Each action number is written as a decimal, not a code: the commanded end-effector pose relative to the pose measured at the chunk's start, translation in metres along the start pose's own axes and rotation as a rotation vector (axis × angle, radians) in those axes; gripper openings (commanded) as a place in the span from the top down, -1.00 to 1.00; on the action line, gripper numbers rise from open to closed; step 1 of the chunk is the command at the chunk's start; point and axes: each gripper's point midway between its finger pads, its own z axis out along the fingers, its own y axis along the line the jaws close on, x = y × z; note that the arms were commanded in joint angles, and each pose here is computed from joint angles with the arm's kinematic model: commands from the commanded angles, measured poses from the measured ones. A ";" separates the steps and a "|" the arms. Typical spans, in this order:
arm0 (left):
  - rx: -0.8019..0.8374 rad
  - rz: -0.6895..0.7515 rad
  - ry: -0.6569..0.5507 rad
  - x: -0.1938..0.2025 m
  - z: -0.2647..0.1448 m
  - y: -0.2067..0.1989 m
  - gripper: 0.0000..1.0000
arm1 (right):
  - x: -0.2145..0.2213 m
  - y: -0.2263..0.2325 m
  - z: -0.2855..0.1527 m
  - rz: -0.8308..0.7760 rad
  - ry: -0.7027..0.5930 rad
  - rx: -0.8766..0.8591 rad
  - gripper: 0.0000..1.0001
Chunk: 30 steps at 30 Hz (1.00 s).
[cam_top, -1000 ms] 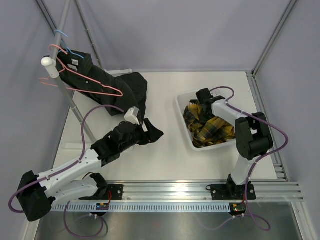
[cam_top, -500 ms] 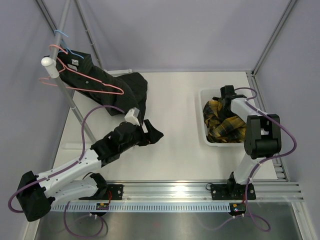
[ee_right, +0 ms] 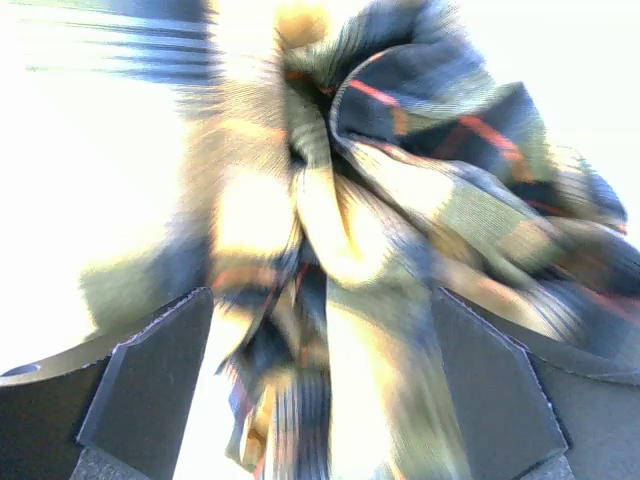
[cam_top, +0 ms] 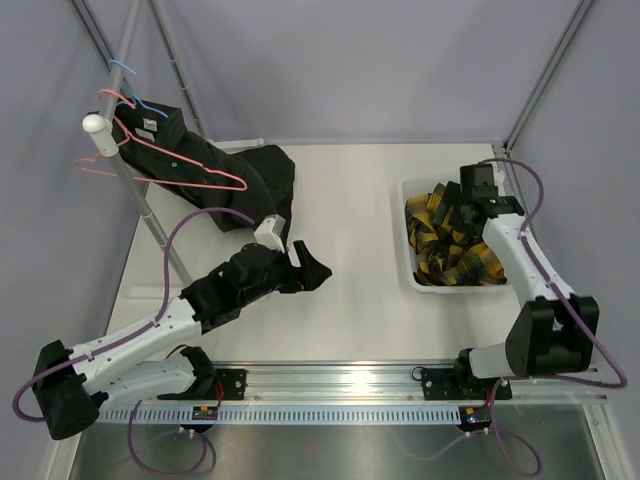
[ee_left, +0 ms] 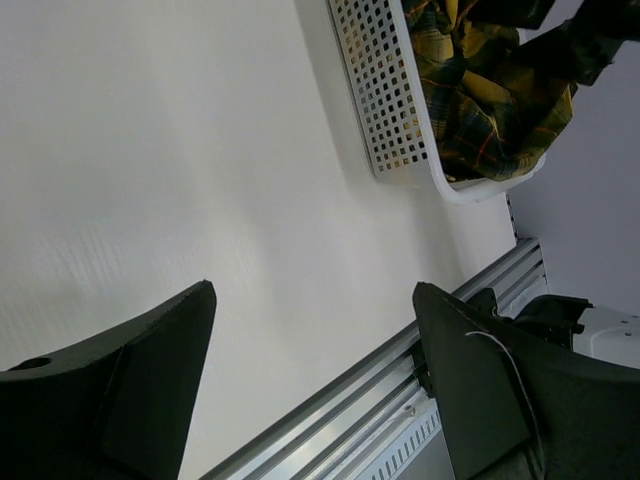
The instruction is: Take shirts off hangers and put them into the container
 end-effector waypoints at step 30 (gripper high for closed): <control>-0.161 -0.030 0.059 0.059 -0.025 0.040 -0.70 | -0.104 0.384 -0.339 -0.751 -0.683 -1.359 -0.76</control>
